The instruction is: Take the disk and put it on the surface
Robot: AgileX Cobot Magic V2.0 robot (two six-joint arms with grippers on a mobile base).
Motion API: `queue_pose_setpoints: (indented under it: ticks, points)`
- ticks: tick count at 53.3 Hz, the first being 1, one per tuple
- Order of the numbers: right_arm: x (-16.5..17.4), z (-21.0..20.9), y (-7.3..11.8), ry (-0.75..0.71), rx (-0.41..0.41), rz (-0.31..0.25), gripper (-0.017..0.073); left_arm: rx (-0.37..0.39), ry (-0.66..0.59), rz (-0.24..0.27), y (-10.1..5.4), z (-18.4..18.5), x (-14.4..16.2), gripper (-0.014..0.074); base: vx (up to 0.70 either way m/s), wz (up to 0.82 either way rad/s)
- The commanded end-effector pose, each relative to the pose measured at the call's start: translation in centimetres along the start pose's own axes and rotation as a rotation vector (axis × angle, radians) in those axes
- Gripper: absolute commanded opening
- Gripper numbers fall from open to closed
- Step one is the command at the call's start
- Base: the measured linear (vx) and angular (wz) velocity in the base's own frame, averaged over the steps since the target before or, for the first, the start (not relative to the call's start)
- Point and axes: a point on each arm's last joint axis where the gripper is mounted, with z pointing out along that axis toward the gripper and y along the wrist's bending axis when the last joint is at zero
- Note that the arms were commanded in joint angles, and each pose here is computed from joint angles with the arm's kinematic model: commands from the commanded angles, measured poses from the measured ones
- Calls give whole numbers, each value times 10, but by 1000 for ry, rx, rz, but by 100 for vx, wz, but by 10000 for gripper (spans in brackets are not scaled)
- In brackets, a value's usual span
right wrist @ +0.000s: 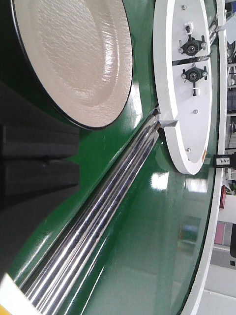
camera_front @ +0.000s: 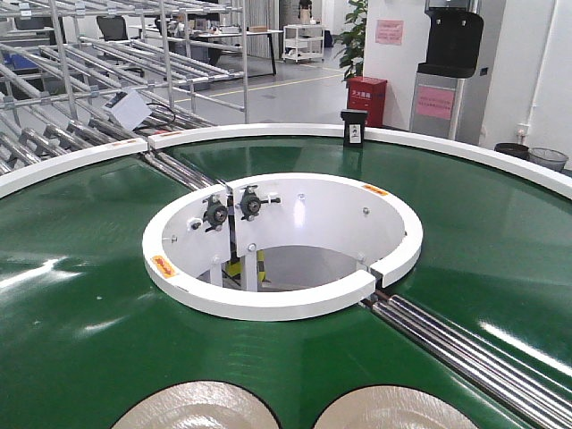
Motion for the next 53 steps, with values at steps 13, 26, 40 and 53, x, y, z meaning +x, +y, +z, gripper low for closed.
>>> queue_pose_setpoints:
  ticks: [13,26,40,53]
  points:
    - [-6,0,1,-83,-7,-25,-8,33,-90,-6,-5,-1,-13,-7,0,0]
    - [-6,0,1,-83,-7,-25,-8,34,-91,-6,-5,-1,-13,-7,0,0]
    - [-6,0,1,-83,-7,-25,-8,44,-122,-7,-5,-1,-16,-7,0,0]
    - [-14,-1,2,-178,-19,-26,-8,145,-429,-8,-14,-10,-43,-7,0,0]
